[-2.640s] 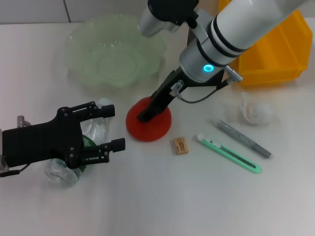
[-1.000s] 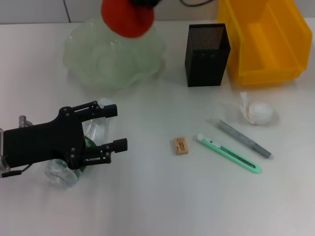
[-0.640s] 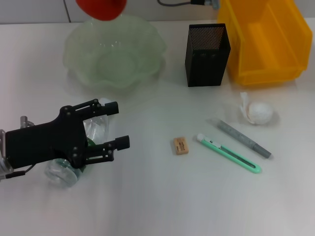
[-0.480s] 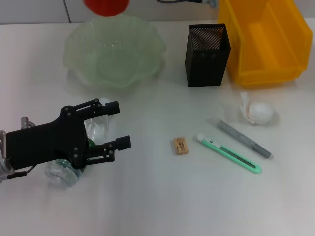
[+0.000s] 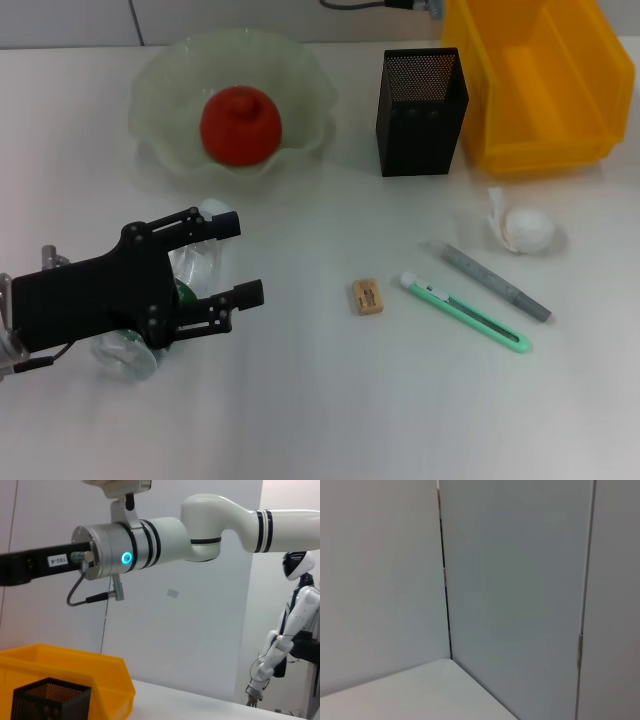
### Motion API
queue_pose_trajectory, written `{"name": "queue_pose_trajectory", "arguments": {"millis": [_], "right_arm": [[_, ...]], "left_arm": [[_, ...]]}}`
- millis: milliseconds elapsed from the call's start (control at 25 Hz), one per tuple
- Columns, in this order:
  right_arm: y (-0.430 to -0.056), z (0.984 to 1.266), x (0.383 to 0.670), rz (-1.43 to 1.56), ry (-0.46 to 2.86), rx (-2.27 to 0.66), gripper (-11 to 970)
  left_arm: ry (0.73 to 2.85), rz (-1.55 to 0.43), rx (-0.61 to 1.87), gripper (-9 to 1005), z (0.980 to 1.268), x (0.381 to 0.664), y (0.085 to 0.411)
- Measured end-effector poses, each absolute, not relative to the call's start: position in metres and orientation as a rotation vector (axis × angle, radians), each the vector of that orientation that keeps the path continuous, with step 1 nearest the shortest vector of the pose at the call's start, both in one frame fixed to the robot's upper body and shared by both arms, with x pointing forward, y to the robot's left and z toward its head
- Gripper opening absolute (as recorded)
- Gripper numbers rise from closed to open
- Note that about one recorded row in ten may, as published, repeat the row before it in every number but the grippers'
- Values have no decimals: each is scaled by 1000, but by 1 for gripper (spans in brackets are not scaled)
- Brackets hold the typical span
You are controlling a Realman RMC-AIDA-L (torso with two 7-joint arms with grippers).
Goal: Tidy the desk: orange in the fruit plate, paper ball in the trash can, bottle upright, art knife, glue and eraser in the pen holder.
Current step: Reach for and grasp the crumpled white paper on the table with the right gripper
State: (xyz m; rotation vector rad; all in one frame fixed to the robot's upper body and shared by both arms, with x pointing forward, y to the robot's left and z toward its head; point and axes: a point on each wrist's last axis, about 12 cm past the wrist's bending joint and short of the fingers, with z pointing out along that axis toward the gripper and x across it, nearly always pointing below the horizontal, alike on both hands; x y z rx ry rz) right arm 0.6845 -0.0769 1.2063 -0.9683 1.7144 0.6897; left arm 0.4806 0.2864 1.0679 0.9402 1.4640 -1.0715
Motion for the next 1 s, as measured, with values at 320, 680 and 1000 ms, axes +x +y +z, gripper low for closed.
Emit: {"name": "queue_pose_trajectory", "arguments": {"millis": [320, 680, 1000], "right_arm": [[-124, 1231, 676, 775, 1855, -1087, 841], [-183, 1259, 628, 348, 2287, -1228, 850], [-210, 1204, 593, 83, 2554, -1241, 845]], "left_arm": [[1471, -1071, 932, 793, 1067, 478, 289], [1464, -1080, 936, 793, 1069, 480, 288], [1464, -1073, 936, 793, 1068, 480, 287]]}}
